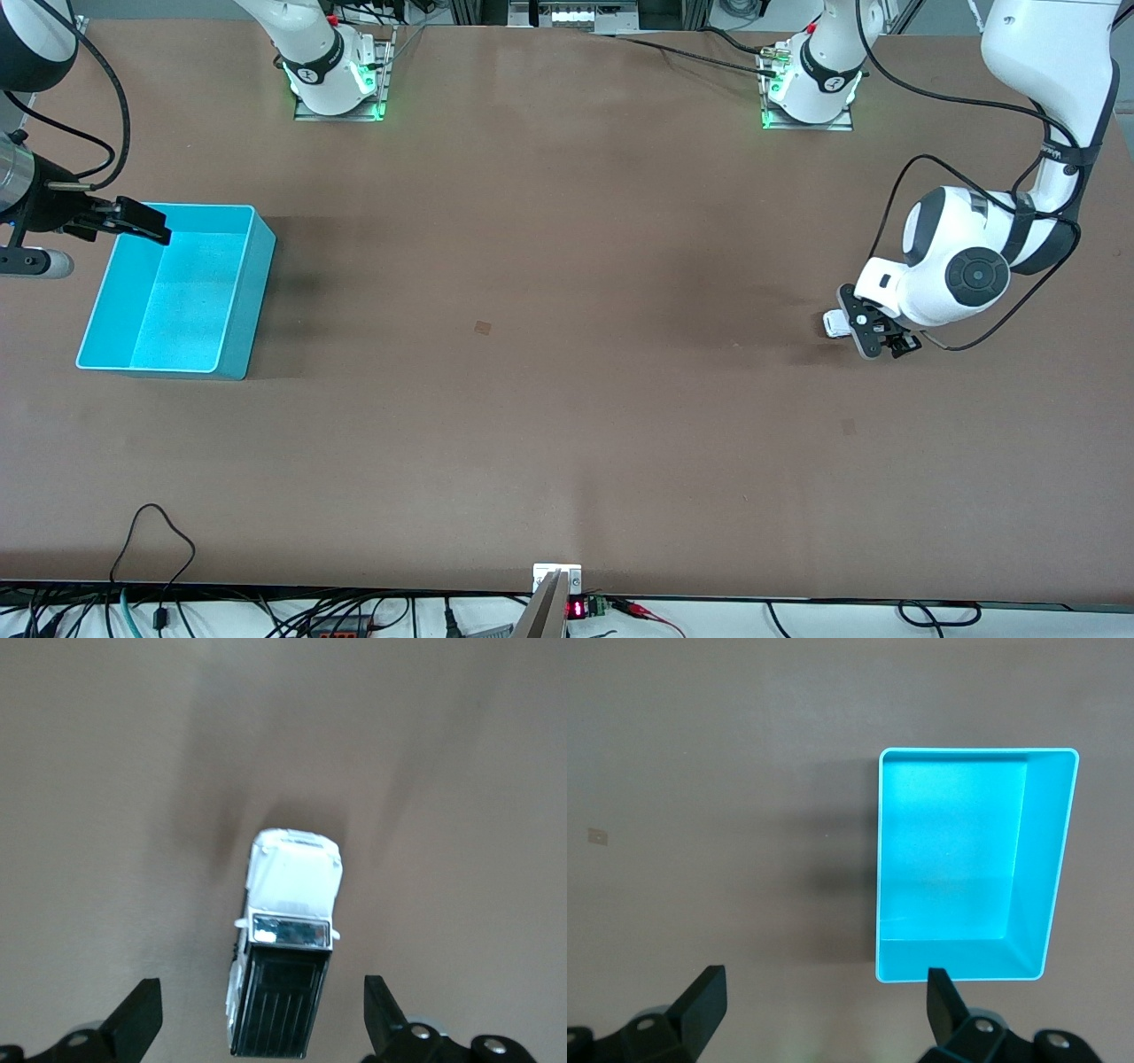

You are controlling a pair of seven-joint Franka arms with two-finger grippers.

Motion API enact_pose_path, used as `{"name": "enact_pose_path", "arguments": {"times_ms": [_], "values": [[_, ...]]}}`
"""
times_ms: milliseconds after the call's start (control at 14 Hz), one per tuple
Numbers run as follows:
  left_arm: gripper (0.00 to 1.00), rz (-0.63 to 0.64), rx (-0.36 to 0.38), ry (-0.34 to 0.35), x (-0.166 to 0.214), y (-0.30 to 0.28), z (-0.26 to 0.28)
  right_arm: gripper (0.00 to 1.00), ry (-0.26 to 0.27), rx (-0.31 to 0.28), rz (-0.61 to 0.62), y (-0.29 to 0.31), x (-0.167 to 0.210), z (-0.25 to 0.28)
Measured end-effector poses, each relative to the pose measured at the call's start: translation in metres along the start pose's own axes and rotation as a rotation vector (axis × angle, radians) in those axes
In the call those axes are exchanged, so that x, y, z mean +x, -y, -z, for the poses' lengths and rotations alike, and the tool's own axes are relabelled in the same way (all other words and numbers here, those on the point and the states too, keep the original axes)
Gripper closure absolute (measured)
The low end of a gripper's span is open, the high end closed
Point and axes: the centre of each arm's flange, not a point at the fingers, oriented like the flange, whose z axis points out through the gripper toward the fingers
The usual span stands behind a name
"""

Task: Wind and store white jeep toy
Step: 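Close the left gripper around the white jeep toy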

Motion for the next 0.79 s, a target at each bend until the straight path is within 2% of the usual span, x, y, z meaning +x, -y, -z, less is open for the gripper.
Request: {"name": "enact_pose_path", "arguments": {"times_ms": [215,430,788], "values": [[0.00,-0.076,-0.015,-0.006,0.003,-0.005,-0.012,0.00,-0.001,0.017,0.000,0.002,0.000,0.000],[0.00,-0.144,0.008,-0.022,0.012,-0.008,-0.013,0.00,-0.001,0.019,0.000,0.002,0.000,0.000],[0.00,-0.229,0.034,-0.043,0.002,-0.004,-0.021,0.00,0.000,0.020,0.000,0.002,0.002,-0.002]]}}
